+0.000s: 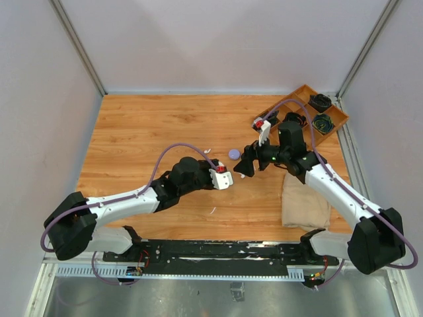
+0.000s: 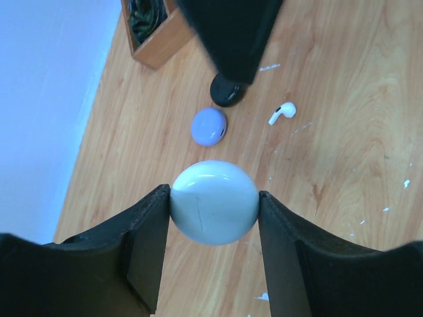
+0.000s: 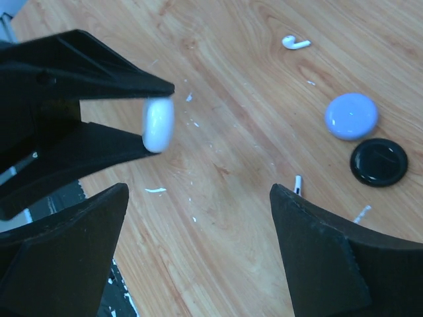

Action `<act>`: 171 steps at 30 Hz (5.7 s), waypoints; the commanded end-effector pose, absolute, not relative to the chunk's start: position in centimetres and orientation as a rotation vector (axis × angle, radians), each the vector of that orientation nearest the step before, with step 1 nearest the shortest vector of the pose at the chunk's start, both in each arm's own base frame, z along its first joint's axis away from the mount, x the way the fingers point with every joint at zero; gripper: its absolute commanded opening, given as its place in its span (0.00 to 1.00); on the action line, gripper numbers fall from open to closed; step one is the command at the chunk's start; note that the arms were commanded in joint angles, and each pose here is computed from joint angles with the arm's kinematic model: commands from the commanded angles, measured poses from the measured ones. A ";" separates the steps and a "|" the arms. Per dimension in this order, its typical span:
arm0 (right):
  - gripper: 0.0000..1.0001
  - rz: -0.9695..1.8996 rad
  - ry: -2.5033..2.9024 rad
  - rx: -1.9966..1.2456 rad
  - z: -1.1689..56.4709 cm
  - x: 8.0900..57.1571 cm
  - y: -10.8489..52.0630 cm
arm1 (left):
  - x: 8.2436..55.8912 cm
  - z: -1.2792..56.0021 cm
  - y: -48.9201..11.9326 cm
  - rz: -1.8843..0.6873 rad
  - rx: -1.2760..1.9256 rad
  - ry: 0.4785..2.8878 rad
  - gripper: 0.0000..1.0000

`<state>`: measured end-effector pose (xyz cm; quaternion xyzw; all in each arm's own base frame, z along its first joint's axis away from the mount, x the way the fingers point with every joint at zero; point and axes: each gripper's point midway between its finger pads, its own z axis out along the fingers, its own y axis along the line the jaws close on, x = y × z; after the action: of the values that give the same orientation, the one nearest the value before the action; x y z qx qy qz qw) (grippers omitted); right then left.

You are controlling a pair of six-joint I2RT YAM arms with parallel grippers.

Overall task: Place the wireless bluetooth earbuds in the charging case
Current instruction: Pick up the charging case at the center of the board, then open the charging case.

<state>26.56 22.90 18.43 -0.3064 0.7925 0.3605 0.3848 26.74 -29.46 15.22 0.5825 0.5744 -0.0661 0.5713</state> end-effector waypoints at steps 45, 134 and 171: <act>0.20 1.208 2.029 -0.978 18.5 23.5 27.9 | 24.0 18.9 -34.1 -0.086 1.486 1.018 0.49; 0.12 1.365 1.161 -1.160 28.4 18.2 35.4 | 19.6 25.5 -23.9 -1.227 0.605 1.120 0.48; 0.69 1.126 1.152 -1.239 28.1 19.1 35.2 | 18.1 24.7 -24.5 -1.214 0.757 1.075 0.00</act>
<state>18.57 34.79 27.23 -0.5090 0.4883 0.4975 0.5050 18.57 -24.58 24.42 0.3127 0.4826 -0.5342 0.6196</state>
